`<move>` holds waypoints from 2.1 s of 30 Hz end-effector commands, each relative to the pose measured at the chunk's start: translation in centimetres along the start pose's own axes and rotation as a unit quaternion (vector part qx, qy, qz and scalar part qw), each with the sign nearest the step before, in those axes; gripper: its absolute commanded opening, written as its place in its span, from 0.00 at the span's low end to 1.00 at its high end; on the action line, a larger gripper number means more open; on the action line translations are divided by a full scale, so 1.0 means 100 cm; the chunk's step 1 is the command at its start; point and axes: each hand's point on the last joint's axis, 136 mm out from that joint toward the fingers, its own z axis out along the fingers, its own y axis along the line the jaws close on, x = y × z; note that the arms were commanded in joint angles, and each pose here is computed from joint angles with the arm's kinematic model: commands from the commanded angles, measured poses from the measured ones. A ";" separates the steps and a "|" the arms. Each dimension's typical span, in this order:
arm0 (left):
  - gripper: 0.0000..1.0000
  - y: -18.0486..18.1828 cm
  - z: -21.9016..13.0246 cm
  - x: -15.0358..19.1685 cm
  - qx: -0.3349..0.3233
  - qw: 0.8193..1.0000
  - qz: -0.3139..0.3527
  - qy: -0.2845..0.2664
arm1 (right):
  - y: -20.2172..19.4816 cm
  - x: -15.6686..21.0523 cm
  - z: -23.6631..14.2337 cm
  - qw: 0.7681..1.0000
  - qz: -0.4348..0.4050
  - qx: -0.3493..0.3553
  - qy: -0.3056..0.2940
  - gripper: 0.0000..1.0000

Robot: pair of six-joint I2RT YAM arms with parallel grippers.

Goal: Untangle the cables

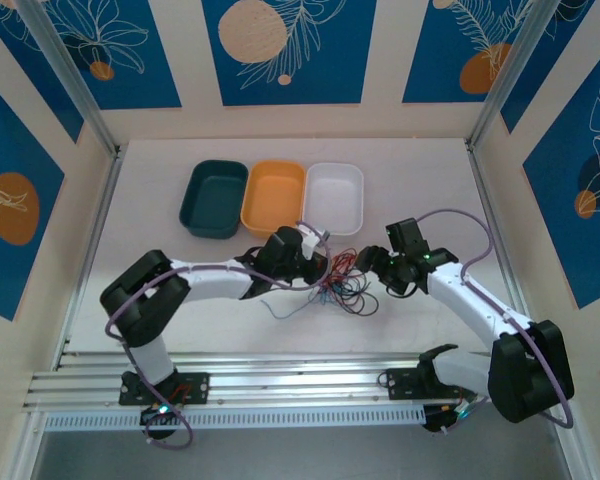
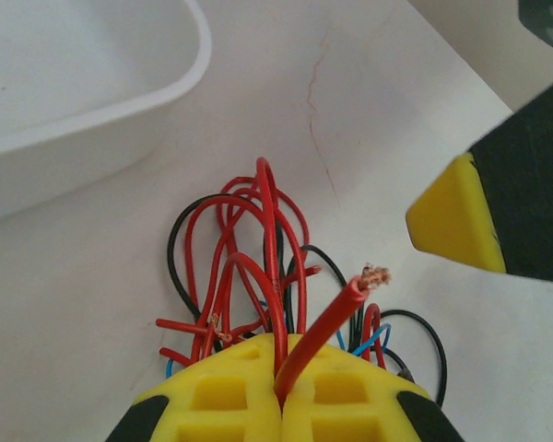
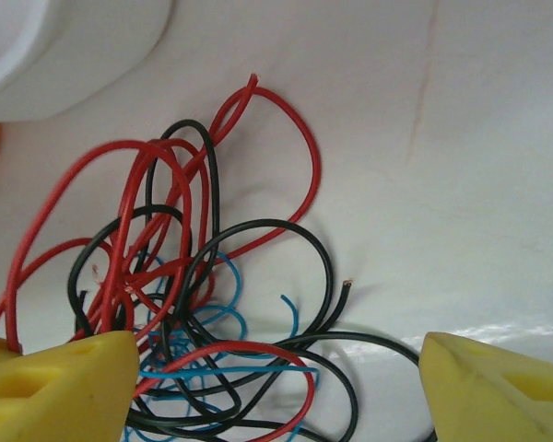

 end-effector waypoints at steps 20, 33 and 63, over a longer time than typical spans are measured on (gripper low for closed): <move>0.13 0.018 -0.050 0.027 -0.045 0.998 -0.041 -0.028 | 0.076 0.016 0.003 0.997 -0.021 -0.032 0.065 0.60; 0.25 0.028 -0.065 0.028 -0.067 0.995 -0.036 -0.061 | 0.127 0.024 0.033 0.993 -0.048 -0.030 0.101 0.50; 0.16 0.024 -0.060 0.025 -0.048 0.996 -0.035 -0.072 | 0.134 0.025 0.068 0.994 -0.048 -0.001 0.099 0.31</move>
